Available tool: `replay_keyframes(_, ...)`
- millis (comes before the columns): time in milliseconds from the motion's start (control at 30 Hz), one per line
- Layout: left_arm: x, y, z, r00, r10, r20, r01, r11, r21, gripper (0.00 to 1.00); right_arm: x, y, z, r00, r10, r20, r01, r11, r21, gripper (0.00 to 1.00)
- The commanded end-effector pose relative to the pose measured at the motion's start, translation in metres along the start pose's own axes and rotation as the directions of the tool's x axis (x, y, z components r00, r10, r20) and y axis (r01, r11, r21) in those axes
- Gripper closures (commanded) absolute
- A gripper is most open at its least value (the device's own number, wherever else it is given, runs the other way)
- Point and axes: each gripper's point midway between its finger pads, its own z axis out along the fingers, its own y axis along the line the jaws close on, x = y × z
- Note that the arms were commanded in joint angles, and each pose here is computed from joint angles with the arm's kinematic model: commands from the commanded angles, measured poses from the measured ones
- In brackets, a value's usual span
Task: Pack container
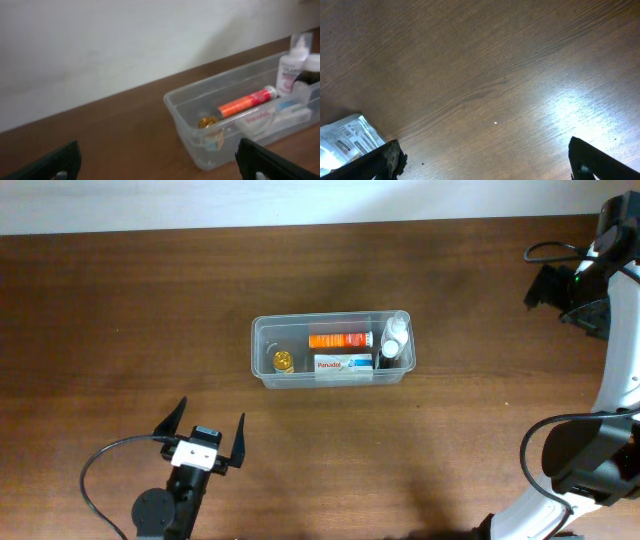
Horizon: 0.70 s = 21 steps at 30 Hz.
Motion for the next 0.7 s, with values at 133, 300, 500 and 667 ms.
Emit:
replay_keyframes(133,0.009,0.016,-0.006,1.0,0.008,-0.029,-0.01,0.996,-0.087,0.01,0.0,0.001,0.0,1.0,0.01,-0.001,-0.01,1.0,-0.002,0.02)
replay_keyframes(300,0.016,0.023,-0.007,0.998,0.001,-0.056,-0.008,0.993,-0.121,0.01,0.0,0.001,0.0,1.0,0.01,-0.001,-0.01,1.0,-0.002,0.02)
replay_keyframes(500,0.018,0.028,-0.008,0.998,-0.003,-0.069,-0.007,0.99,-0.144,0.01,0.0,0.001,0.0,1.0,0.01,-0.001,-0.01,1.0,-0.002,0.02)
replay_keyframes(667,0.018,0.028,-0.008,0.998,-0.009,-0.064,0.0,0.989,-0.146,0.0,0.0,0.001,0.0,1.0,0.01,-0.001,-0.01,1.0,-0.002,0.02)
